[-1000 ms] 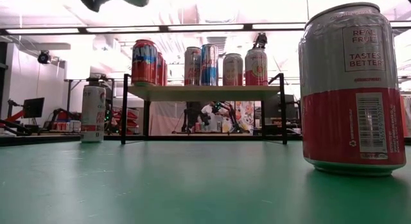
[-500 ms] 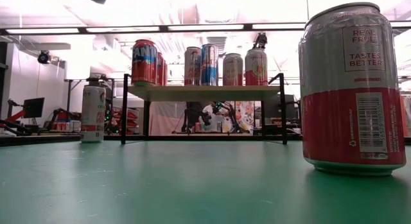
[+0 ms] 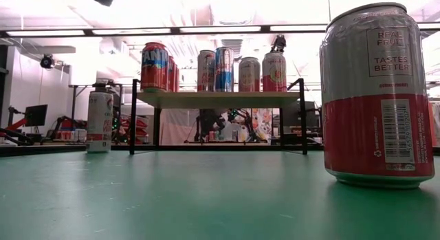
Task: Place canned beverage on shelf
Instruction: Put the right white soda can on the shelf aligned with other white soda cans
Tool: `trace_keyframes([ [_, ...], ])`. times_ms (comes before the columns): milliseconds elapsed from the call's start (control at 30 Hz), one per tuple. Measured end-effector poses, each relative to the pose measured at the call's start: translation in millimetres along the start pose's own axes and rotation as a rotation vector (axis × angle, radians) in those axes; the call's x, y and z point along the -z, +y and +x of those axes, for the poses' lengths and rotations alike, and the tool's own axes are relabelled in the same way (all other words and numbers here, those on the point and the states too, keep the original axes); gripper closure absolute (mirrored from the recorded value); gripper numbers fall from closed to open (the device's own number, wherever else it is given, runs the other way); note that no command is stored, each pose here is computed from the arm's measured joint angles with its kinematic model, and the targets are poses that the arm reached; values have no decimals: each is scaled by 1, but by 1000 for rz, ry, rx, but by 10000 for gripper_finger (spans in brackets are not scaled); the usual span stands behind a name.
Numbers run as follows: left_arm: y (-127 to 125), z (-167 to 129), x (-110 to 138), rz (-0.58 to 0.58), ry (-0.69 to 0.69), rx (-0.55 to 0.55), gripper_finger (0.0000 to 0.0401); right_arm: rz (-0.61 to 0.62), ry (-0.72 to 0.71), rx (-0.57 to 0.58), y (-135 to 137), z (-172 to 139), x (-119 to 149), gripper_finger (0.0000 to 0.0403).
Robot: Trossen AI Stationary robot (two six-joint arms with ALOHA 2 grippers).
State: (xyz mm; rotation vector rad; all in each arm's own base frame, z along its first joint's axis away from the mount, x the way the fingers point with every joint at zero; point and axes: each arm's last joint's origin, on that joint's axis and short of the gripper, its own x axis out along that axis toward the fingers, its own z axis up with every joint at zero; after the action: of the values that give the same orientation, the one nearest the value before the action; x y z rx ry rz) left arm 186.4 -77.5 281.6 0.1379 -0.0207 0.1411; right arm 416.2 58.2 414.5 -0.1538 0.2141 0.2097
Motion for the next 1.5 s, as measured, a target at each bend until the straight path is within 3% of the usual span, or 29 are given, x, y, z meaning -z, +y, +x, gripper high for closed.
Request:
trace_keyframes([
  [100,0,0,0,-3,-2,-1,180,0,-2,3,0,0,0,160],
  [233,0,0,0,-2,-2,-1,175,3,-1,7,0,0,0,161],
  [433,3,-1,-2,20,-5,-55,71,54,23,82,-4,0,2,161],
  [533,6,-3,-3,50,11,-122,48,59,56,169,-10,-1,5,161],
  [867,30,-31,-9,115,69,-202,61,209,89,391,-65,-26,8,161],
  [1133,45,-53,-9,100,100,-202,75,407,146,587,-115,-23,44,161],
  [1333,51,-61,-8,89,110,-200,77,502,177,787,-120,-20,69,161],
  [1500,53,-64,-9,100,104,-201,77,560,132,823,-118,-17,74,161],
])
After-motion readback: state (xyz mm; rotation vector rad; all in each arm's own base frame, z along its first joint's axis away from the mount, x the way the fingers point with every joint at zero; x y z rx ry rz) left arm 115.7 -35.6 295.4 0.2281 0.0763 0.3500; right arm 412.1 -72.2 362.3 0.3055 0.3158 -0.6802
